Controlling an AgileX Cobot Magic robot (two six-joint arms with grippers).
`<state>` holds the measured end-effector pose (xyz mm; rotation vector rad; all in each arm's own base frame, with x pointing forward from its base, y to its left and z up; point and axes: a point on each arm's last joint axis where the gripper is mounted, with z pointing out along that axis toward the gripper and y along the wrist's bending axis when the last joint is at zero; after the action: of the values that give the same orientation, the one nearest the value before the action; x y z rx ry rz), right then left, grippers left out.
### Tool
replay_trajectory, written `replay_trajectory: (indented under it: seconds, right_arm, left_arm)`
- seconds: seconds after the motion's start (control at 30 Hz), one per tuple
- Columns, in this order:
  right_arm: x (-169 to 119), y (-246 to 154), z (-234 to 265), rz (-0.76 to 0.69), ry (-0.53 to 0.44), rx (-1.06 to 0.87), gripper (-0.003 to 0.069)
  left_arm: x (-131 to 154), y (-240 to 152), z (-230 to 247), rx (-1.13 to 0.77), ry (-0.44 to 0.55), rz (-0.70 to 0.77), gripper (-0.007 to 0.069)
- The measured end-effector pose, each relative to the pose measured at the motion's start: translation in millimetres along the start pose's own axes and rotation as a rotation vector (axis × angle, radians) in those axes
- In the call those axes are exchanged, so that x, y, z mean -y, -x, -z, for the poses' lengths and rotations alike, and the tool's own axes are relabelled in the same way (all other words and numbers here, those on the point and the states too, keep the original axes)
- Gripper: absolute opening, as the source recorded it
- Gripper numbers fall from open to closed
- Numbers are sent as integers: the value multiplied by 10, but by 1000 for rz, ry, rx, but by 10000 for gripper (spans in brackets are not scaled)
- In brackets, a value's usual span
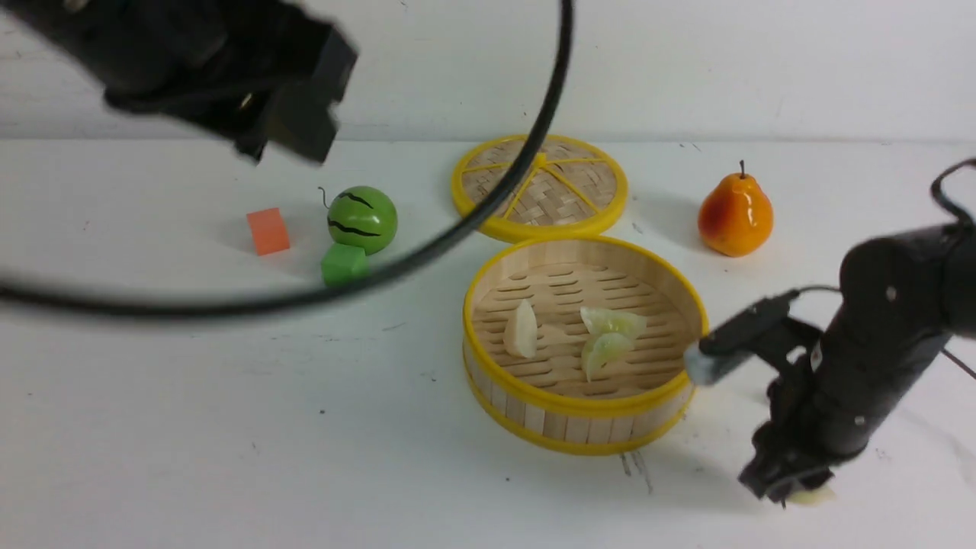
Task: Put the dumplings into the steamer on the white table.
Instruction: 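Reach for and grasp a dumpling lying on the table beside the steamer, then place the dumpling in the bamboo steamer basket with the right gripper, then reach for and grasp a dumpling lying on the table beside the steamer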
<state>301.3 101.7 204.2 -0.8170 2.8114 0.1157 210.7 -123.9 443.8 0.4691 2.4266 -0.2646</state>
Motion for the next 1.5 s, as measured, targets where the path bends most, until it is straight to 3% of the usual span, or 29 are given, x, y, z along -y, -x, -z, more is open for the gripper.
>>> replay_trajectory:
  seconds: [0.23,0.47,0.67,0.73,0.77,0.87,0.9,1.03,1.17,1.27,1.37,1.43,1.5]
  right_arm:
    - [-220,740,732,-30,43,330,211]
    - [-468,1357,254,-26,70,376,211]
    - [-384,1636,-145,-161,28,370,230]
    - [-365,1650,-184,-175,15,366,256]
    - [-348,1657,-243,-187,0,355,323]
    - [-329,1656,-247,-194,-18,348,419]
    - [-325,1651,-206,-196,-26,337,481]
    - [-312,1573,122,-155,-64,294,568]
    - [-198,1403,550,-104,-111,255,579]
    - [124,1125,752,-78,-150,148,575]
    - [459,873,682,-87,-151,34,569]
    - [753,637,494,-113,-99,-49,560]
    - [839,556,392,-112,-70,-58,554]
  left_arm:
    - [-132,-880,-67,-63,13,83,202]
    - [-214,-1409,13,-64,15,140,202]
    - [-250,-1590,278,8,-1,176,204]
    - [-256,-1617,325,25,-5,176,205]
    - [-263,-1650,377,44,-8,178,206]
    - [-272,-1680,424,62,-10,177,208]
    - [-277,-1695,441,64,-8,177,210]
    - [-281,-1707,438,53,-3,176,214]
    - [-287,-1707,438,53,4,174,216]
    - [-292,-1706,439,55,10,171,218]
    - [-293,-1706,439,55,11,171,221]
    - [-294,-1707,436,54,11,170,224]
    - [-297,-1707,437,55,15,164,225]
